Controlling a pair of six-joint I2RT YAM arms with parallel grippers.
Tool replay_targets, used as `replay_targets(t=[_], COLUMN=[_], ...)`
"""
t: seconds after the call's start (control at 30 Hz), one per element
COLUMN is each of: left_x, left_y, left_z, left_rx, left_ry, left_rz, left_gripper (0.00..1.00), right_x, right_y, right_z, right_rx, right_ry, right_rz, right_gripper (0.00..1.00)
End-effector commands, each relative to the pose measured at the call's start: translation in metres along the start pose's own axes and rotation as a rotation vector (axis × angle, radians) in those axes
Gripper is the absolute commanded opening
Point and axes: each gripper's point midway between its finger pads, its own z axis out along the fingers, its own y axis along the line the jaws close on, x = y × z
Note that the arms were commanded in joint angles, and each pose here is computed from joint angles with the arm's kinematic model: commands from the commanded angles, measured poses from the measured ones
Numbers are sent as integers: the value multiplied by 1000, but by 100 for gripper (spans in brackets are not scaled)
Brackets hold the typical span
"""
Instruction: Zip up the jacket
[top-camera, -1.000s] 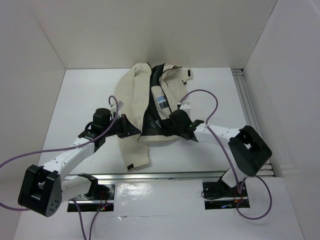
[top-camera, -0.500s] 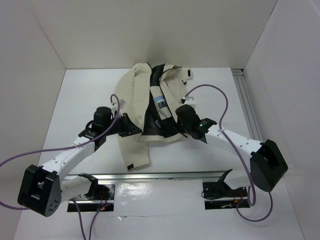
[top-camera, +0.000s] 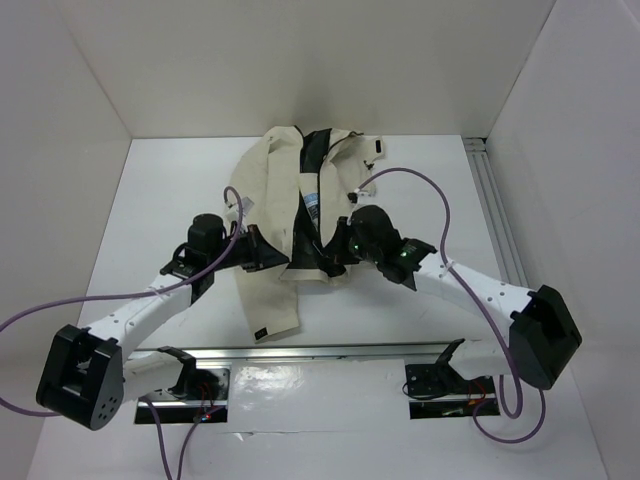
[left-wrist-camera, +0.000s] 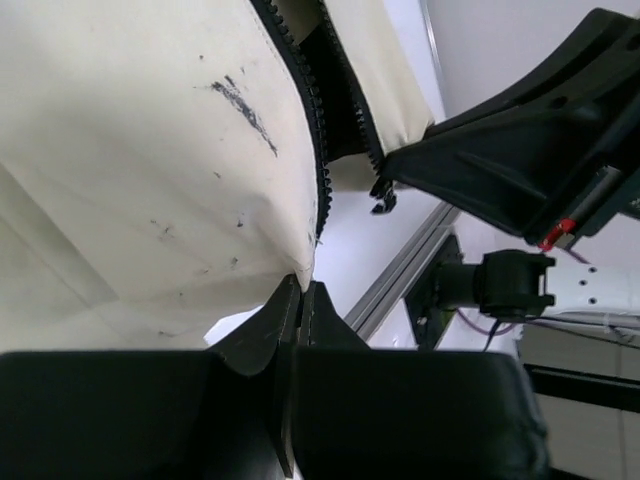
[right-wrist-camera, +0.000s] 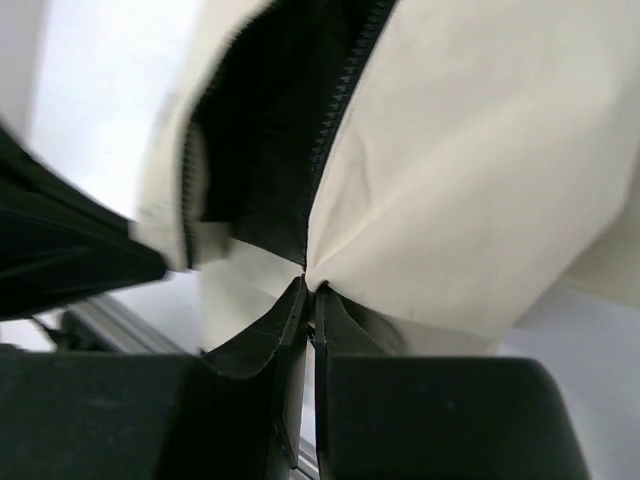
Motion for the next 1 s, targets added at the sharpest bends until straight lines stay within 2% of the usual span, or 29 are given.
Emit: replay_targets(t=[0.0, 0.07, 0.17, 0.5, 0.97], left_x=[0, -4, -6, -4, -4], left_y=[-16, -19, -13, -32, -48], left_z=[0, 0, 1, -4, 6], left_rx=[114, 110, 65, 98, 104], left_ry=[-37, -62, -91, -192, -246], left_rz=[12, 14, -20, -82, -121], left_gripper=[0, 0, 0, 0, 0], right_x=[-17, -29, -31, -38, -35], right_y=[45, 61, 62, 56, 54], right_z=[3, -3, -5, -16, -17], right_rx=[-177, -265, -304, -349, -329], right_ry=[-92, -174, -221, -340, -368], right_rz=[88, 114, 158, 334, 421], right_gripper=[0, 0, 0, 0, 0])
